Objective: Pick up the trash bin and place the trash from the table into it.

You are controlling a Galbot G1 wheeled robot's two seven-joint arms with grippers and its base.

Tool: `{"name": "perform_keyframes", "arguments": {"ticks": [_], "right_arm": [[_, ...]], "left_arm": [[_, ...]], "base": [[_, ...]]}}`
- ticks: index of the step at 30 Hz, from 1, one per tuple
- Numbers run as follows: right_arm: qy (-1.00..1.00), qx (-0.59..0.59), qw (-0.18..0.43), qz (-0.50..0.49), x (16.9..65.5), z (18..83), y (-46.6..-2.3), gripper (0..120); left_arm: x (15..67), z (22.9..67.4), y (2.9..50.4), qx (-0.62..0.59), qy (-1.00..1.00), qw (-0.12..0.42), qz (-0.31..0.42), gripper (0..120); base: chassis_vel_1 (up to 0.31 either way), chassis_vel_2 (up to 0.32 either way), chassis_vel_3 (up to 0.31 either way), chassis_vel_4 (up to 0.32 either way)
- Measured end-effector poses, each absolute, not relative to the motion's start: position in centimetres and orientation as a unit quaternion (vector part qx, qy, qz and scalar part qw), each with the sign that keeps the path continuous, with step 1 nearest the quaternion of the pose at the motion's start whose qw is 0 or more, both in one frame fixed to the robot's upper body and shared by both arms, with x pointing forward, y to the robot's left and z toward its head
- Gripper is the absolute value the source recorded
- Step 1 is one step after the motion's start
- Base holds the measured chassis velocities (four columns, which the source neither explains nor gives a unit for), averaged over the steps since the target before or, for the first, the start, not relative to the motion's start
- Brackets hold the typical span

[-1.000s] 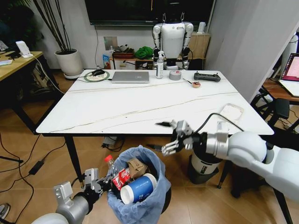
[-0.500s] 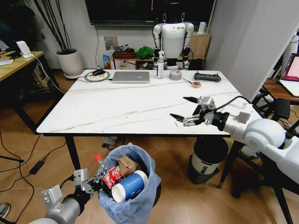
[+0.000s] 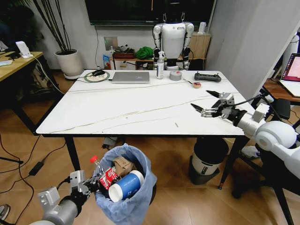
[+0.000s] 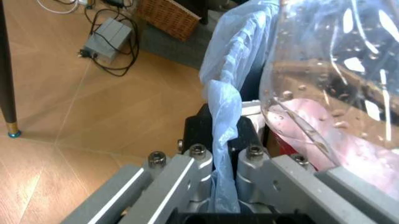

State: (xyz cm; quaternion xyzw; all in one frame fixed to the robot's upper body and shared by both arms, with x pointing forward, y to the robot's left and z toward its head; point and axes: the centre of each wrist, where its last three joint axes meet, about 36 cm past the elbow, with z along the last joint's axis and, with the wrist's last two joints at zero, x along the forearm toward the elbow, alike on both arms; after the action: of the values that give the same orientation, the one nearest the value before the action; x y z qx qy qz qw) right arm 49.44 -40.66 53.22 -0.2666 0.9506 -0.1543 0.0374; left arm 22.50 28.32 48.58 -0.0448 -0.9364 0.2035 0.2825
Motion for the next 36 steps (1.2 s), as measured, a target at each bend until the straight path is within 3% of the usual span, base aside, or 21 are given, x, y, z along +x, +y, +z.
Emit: {"name": "perform_keyframes", "arguments": {"ticks": [8, 18, 36], "right_arm": [[0.959, -0.194, 0.011, -0.206, 51.5, 51.1, -43.3, 100], [0.976, -0.148, -0.085, -0.137, 53.6, 48.9, -45.6, 100], [0.965, -0.138, -0.116, -0.190, 54.2, 46.0, -47.2, 100]], "left_arm": [[22.5, 48.4, 28.4, -0.041, -0.937, 0.282, 0.204, 0], [22.9, 47.9, 28.6, -0.035, -0.936, 0.281, 0.211, 0], [23.1, 47.7, 28.6, -0.033, -0.934, 0.283, 0.214, 0]], "base": [[0.000, 0.000, 0.000, 0.000], [0.000, 0.000, 0.000, 0.000], [0.000, 0.000, 0.000, 0.000]]}}
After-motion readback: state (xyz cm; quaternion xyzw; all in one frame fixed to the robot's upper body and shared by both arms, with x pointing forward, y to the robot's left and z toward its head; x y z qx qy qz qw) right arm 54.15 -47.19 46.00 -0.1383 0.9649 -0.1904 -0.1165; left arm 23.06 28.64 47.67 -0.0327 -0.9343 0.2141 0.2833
